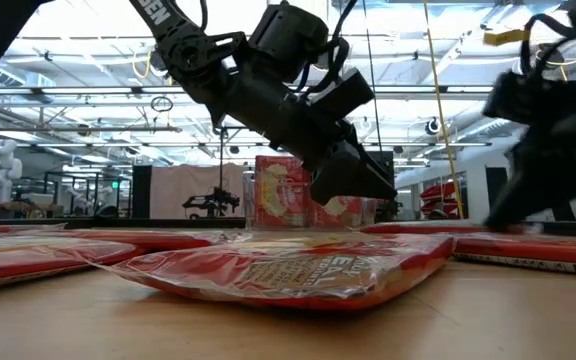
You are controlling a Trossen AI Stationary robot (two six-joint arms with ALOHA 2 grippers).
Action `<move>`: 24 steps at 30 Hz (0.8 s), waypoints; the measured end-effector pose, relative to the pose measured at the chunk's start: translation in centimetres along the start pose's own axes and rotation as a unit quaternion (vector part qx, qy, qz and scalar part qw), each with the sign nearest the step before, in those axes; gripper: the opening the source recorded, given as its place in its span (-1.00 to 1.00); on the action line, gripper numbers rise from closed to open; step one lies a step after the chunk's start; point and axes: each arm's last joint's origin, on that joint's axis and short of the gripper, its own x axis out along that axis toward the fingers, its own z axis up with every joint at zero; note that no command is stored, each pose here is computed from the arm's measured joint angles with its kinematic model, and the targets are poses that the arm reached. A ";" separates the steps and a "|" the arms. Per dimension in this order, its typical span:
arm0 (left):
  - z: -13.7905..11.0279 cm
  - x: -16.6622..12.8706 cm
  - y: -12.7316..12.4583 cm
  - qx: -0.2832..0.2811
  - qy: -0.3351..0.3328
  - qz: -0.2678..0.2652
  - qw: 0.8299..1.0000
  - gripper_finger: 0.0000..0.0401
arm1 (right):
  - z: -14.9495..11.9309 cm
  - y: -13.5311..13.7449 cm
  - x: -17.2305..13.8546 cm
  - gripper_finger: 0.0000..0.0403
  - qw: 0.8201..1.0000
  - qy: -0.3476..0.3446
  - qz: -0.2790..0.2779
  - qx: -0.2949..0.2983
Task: Sort popcorn bags into baskets
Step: Put the red popcorn bag into the transparent bin
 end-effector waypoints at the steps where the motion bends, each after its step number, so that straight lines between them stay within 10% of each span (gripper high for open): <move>1: 0.0 0.0 0.0 -0.001 0.001 0.002 1.000 0.15 | 0.3 0.1 0.1 -0.99 1.000 -0.011 0.007 -0.001; 18: -0.5 -0.2 -1.0 0.002 0.041 -0.020 0.999 0.15 | 2.1 1.2 -0.4 -1.00 0.994 -0.078 0.069 -0.030; 24: 2.8 -4.1 -0.9 0.044 0.101 0.062 0.992 0.15 | 2.2 1.2 -0.3 -1.00 0.995 -0.077 0.068 -0.016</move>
